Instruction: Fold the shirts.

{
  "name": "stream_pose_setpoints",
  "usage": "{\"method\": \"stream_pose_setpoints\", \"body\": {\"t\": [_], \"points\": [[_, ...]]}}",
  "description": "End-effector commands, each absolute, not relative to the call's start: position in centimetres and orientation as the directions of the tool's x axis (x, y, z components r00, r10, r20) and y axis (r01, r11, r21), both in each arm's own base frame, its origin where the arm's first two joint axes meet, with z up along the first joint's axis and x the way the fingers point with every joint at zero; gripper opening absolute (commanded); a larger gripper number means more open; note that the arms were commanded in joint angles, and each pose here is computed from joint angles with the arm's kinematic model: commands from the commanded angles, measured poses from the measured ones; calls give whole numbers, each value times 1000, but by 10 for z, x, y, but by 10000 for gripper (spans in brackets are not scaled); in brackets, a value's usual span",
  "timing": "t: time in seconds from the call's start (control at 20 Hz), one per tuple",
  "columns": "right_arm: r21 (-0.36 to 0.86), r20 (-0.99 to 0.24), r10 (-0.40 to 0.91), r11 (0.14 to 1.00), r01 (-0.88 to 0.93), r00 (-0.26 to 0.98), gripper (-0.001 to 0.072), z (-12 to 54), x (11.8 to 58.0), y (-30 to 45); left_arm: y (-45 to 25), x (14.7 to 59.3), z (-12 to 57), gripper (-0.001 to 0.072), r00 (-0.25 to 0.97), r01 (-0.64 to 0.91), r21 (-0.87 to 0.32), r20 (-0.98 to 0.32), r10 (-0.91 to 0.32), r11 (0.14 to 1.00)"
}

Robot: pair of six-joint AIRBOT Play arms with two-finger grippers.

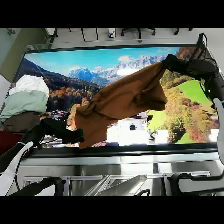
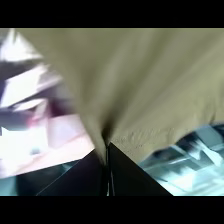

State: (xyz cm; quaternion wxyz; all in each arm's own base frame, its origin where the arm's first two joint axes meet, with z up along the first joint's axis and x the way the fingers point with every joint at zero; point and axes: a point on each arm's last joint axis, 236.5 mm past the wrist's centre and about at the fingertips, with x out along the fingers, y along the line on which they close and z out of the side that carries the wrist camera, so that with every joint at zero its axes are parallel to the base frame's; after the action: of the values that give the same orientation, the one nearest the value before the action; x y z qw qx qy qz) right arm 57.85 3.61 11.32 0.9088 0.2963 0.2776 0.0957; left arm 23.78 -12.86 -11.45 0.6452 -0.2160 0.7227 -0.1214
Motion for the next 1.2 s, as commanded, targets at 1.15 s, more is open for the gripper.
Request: {"method": "stream_pose_setpoints", "body": {"t": [1.15], "points": [[591,-789,557,803,72,257,592,-99,403,63,-80,266,-65,15,166,-207,-508,-860,-482,836]]}}
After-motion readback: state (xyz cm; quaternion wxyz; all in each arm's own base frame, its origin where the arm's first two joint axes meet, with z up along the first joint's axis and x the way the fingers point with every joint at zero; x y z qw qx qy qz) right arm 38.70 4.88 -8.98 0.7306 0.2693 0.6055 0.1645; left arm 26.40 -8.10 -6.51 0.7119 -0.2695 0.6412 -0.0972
